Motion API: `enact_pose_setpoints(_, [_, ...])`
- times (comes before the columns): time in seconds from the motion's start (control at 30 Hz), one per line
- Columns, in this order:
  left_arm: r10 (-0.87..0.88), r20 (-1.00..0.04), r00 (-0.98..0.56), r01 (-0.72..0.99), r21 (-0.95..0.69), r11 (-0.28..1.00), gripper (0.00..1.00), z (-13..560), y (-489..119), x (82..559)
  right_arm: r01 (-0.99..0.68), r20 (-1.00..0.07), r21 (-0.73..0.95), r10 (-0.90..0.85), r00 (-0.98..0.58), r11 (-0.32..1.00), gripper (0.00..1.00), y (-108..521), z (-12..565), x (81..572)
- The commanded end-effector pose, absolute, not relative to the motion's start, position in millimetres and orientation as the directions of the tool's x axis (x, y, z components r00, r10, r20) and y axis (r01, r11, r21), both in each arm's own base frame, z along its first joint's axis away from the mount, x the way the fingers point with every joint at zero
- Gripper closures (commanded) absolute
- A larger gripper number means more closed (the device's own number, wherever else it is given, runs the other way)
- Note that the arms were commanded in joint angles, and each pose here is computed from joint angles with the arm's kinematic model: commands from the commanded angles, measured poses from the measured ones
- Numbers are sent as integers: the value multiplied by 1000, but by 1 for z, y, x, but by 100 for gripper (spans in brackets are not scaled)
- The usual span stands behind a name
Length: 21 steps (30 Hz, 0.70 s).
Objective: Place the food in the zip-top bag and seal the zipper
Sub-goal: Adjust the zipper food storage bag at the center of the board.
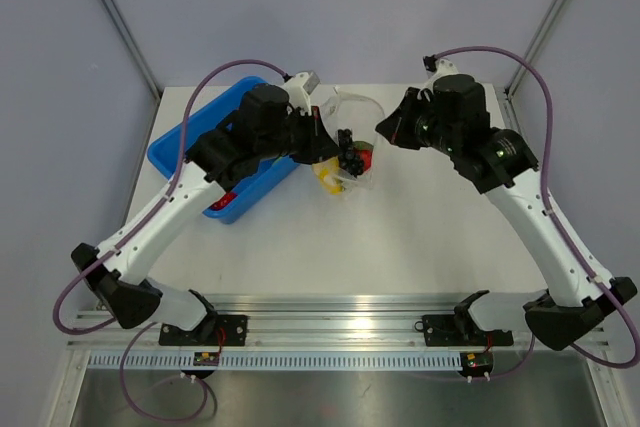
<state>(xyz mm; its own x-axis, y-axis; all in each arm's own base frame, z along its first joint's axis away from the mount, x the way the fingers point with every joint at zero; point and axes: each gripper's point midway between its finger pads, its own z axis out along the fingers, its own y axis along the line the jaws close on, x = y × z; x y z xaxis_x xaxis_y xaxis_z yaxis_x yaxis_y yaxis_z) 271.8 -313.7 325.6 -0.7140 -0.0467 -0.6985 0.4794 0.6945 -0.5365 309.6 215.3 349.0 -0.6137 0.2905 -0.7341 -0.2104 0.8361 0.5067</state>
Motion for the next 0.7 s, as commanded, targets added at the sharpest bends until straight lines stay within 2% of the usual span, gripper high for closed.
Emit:
enact_pose_setpoints(0.0, [-91,-724,-684,524,-573,630,100,359,-317,260,-321,-800,467,239,-550,824,100,211,387,297])
enact_pose_setpoints(0.27, [-87,-565,-820,381,-654,654,100,250,-346,271,-201,-748,308,106,-655,930,100,200,280,327])
enact_pose_setpoints(0.4, [-85,-530,-844,358,-673,647,100,236,-371,263,-156,-711,253,74,-699,955,95,188,252,329])
enact_pose_setpoints(0.5, [-75,-550,-832,376,-658,653,100,243,-382,258,-172,-719,282,89,-689,944,50,189,263,322])
enact_pose_setpoints(0.57, [-83,-555,-828,380,-663,645,100,248,-385,258,-179,-736,297,105,-669,938,32,187,278,317])
enact_pose_setpoints(0.67, [-110,-555,-825,375,-681,629,100,258,-388,259,-185,-742,305,112,-661,934,26,181,291,304])
